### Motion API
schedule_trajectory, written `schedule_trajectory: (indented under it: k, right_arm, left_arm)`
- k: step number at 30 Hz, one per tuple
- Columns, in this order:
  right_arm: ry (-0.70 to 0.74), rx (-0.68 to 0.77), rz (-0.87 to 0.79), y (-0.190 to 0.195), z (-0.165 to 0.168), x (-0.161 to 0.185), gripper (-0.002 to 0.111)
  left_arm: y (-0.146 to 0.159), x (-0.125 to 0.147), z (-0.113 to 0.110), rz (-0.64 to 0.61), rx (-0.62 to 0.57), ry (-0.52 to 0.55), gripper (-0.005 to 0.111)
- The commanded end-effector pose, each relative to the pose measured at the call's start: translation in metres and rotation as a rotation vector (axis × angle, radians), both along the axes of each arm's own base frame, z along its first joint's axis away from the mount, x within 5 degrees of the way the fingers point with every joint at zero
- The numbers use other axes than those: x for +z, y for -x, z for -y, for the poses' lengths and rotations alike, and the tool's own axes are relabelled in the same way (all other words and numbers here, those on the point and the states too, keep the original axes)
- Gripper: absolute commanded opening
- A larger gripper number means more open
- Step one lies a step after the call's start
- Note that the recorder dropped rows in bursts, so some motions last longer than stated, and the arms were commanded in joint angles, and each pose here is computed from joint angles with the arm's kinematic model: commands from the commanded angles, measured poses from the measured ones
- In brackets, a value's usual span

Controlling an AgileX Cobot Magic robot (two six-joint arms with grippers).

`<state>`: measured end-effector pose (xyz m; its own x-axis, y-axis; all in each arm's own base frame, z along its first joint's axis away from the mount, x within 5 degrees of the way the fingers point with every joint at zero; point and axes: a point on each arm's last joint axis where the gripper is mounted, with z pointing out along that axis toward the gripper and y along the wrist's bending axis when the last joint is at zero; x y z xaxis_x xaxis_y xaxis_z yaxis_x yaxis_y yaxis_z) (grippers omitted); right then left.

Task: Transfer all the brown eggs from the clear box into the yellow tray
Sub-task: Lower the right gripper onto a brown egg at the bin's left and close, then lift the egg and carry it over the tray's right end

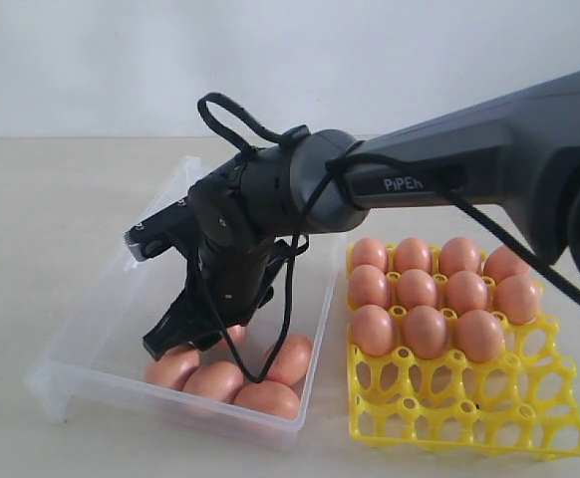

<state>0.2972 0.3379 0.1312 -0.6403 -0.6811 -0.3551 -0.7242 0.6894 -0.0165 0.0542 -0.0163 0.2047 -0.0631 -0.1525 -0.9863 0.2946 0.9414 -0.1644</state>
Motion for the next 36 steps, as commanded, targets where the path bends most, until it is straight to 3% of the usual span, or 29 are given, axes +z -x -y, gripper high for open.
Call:
schedule_trajectory:
  k: [1, 4, 8, 10, 12, 14, 15, 21, 27, 36]
  right_arm:
    - [0.044, 0.031, 0.026, -0.002, 0.002, -0.006, 0.043]
    - [0.051, 0.045, 0.031, -0.002, 0.003, -0.006, 0.045]
    - [0.051, 0.054, 0.037, -0.002, 0.002, -0.006, 0.057]
    - [0.048, 0.043, 0.035, -0.002, 0.002, -0.006, 0.053]
    - [0.042, 0.044, 0.039, -0.003, 0.002, -0.006, 0.035]
    - [0.041, 0.052, 0.044, -0.003, 0.002, -0.006, 0.004]
    - [0.044, 0.063, 0.051, -0.003, 0.002, -0.006, 0.001]
    - [0.029, 0.040, 0.166, -0.008, 0.006, 0.021, 0.000]
    - [-0.240, 0.015, 0.317, 0.005, 0.014, 0.061, 0.000]
    - [-0.486, 0.066, 0.430, 0.049, 0.065, 0.084, 0.000]
  left_arm:
    - [0.000, -0.001, 0.000, -0.002, -0.008, 0.010, 0.004]
    - [0.000, -0.001, 0.000, -0.002, -0.008, 0.010, 0.004]
    - [0.000, -0.001, 0.000, -0.002, -0.008, 0.010, 0.004]
    - [0.000, -0.001, 0.000, -0.002, -0.008, 0.010, 0.004]
    - [0.000, 0.000, 0.000, 0.000, -0.009, 0.011, 0.004]
    - [0.000, 0.000, 0.001, 0.002, -0.009, 0.012, 0.004]
    - [0.000, 0.000, 0.001, 0.002, -0.009, 0.012, 0.004]
    - [0.000, 0.000, 0.001, 0.002, -0.009, 0.012, 0.004]
    - [0.000, 0.000, 0.001, 0.002, -0.009, 0.012, 0.004]
    - [0.000, -0.001, 0.000, -0.002, -0.008, 0.010, 0.004]
